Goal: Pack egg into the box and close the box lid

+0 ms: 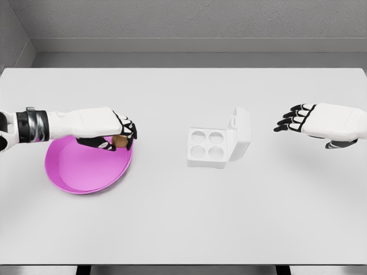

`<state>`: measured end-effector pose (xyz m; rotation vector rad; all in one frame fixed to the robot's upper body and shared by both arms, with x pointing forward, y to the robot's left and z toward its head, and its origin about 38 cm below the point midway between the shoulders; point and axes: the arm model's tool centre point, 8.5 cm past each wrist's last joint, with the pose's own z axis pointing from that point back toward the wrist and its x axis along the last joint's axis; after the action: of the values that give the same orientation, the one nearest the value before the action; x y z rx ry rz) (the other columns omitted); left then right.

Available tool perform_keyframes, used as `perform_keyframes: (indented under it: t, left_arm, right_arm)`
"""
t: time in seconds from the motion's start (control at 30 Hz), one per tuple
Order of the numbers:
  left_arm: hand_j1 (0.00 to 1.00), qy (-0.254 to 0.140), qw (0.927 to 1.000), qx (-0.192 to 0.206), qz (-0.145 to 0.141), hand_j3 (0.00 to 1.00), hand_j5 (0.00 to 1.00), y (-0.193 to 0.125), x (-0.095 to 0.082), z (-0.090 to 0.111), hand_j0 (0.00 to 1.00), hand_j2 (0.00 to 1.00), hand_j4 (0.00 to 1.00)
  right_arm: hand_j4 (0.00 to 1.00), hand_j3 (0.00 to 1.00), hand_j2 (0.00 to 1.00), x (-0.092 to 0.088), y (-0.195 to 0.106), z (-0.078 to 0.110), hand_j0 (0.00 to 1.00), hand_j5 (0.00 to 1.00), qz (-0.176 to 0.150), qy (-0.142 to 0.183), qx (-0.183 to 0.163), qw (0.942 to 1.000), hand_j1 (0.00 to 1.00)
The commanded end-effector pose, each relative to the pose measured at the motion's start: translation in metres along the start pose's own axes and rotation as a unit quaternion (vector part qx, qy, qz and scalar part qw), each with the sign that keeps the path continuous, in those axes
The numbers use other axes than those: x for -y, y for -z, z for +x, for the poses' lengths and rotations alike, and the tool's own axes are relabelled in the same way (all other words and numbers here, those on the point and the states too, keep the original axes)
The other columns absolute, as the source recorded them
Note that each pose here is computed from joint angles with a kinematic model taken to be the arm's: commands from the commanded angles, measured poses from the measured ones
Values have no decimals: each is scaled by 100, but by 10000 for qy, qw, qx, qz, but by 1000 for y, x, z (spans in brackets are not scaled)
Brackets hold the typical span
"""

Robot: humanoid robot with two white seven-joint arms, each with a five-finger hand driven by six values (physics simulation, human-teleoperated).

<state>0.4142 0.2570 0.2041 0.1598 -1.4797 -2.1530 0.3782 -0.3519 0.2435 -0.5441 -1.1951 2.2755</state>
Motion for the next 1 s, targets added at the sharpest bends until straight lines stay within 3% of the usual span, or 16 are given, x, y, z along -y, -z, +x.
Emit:
perform_keyframes:
  t: [0.0, 0.23, 0.57, 0.97]
  left_arm:
    - [43, -12, 9999, 127, 106, 43, 43, 8, -4, 6, 43, 43, 43]
    - [43, 134, 9977, 483, 466, 43, 43, 37, -31, 20, 43, 43, 43]
    - [43, 441, 9889, 1337, 480, 43, 43, 106, -60, 65, 43, 43, 43]
    - [43, 271, 9886, 1381, 532, 43, 43, 129, -66, 63, 43, 43, 43]
  right_arm:
    - [100, 100, 100, 0, -1, 0, 100, 100, -8, 18, -6, 10000, 100]
    - [100, 100, 100, 0, 0, 0, 100, 100, -3, 23, -3, 10000, 100]
    - [100, 100, 100, 0, 0, 0, 100, 100, -3, 23, -3, 10000, 100]
    - [100, 100, 100, 3, -1, 0, 100, 100, -35, -17, -7, 10000, 100]
